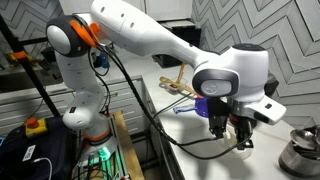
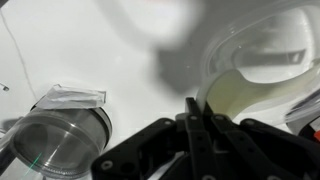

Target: Put the spoon inside the container

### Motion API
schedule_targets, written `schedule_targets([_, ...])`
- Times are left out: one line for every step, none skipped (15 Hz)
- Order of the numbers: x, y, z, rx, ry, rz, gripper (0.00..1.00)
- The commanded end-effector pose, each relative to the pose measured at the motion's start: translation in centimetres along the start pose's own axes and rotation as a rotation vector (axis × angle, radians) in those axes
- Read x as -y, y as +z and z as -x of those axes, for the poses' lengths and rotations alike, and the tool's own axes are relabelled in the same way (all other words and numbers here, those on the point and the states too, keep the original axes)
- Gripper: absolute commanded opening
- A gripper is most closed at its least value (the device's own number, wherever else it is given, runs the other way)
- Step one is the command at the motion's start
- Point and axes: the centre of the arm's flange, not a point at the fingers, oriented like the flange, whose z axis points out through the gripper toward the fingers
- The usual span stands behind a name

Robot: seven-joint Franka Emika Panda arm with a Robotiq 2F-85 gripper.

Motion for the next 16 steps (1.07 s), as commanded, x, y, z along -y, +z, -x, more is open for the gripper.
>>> schedule_targets([0.6, 1.4, 0.3, 0.006, -0.006, -0.001, 0.05])
schedule_targets([0.6, 1.5, 0.2, 0.013, -0.009, 0.0, 0.3])
schedule_targets([0.5, 1.6, 0.1, 0.015, -0.009, 0.001, 0.31])
schedule_targets([0.5, 1.6, 0.1, 0.016, -0.008, 0.001, 0.38])
schedule_targets([0.3, 1.5, 0.0, 0.014, -0.008, 0.003, 0.44])
schedule_targets([0.3, 1.4, -0.1, 0.012, -0.008, 0.0, 0.53])
schedule_targets([0.2, 1.1, -0.1, 0.011, -0.008, -0.003, 0.6])
schedule_targets([0.1, 0.8, -0.2, 0.007, -0.009, -0.007, 0.66])
schedule_targets([-0.1, 0.2, -0.2, -0.001, -0.01, -0.017, 0.75])
schedule_targets([-0.5, -0.7, -0.3, -0.009, -0.011, -0.021, 0.82])
schedule_targets([-1.0, -2.0, -0.3, -0.019, -0.033, -0.035, 0.9])
schedule_targets([-1.7, -3.5, -0.3, -0.029, -0.066, -0.05, 0.97])
schedule_targets([-3.0, -5.4, 0.1, -0.062, -0.159, -0.084, 1.0])
schedule_targets([-4.1, -7.1, 0.6, -0.105, -0.199, -0.087, 1.0])
schedule_targets([-5.2, -8.8, 1.0, -0.137, -0.247, -0.099, 1.0])
schedule_targets([-6.2, -10.4, 1.8, -0.18, -0.289, -0.108, 1.0])
